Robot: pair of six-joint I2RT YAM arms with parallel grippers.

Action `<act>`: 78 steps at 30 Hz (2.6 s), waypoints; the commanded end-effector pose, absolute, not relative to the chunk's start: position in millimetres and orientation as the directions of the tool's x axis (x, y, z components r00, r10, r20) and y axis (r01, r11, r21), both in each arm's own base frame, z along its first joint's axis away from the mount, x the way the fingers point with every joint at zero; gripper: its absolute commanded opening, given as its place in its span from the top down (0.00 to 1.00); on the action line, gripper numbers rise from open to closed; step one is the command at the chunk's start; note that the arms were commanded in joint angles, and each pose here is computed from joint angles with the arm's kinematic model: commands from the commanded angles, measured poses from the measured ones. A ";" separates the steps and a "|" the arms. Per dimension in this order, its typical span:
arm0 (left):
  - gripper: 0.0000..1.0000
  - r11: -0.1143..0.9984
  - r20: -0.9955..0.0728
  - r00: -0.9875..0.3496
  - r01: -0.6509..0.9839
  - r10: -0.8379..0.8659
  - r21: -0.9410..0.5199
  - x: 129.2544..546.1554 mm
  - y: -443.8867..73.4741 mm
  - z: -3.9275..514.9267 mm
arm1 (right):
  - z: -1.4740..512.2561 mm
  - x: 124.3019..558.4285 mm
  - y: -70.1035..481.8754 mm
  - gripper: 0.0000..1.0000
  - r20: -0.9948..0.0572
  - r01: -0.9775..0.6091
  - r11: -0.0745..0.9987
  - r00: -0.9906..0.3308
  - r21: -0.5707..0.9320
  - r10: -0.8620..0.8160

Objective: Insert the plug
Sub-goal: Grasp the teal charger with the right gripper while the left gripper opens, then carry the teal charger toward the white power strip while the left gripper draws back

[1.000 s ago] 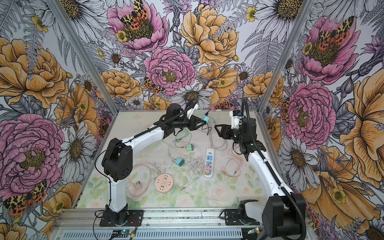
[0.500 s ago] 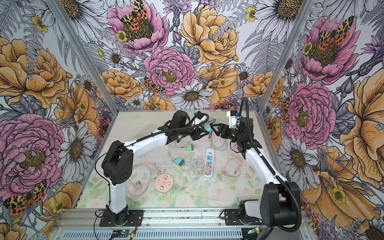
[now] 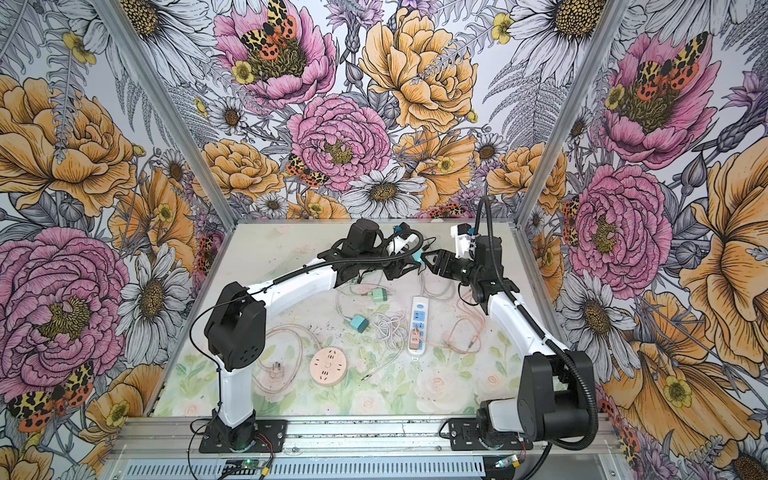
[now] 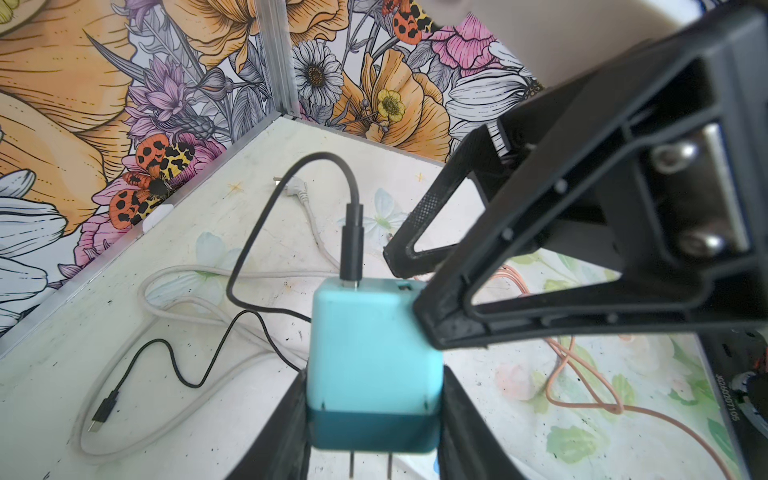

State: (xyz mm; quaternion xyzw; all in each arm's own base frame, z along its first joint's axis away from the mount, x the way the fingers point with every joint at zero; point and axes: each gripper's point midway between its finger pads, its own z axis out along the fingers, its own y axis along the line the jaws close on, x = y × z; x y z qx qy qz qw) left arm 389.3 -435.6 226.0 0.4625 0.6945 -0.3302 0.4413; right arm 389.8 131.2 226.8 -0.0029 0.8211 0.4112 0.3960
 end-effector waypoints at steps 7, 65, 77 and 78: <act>0.64 0.280 -0.939 -0.091 0.960 0.330 0.005 384.1 -460.9 243.7 | 221.5 397.5 133.6 0.42 -0.634 -0.327 0.652 -0.708 0.684 0.310; 0.29 0.842 -0.864 -0.471 0.527 0.178 -0.113 383.0 -286.3 195.9 | 137.6 353.6 127.9 1.00 -0.722 -0.034 0.969 -0.674 0.246 0.160; 0.29 0.838 -0.860 -0.500 0.510 0.105 -0.193 389.4 -273.1 187.0 | 114.8 346.8 151.2 1.00 -0.706 -0.046 0.957 -0.685 0.286 0.178; 0.29 0.836 -0.857 -0.509 0.502 0.078 -0.222 390.9 -269.9 188.1 | 113.5 346.7 151.4 1.00 -0.706 -0.043 0.956 -0.684 0.292 0.185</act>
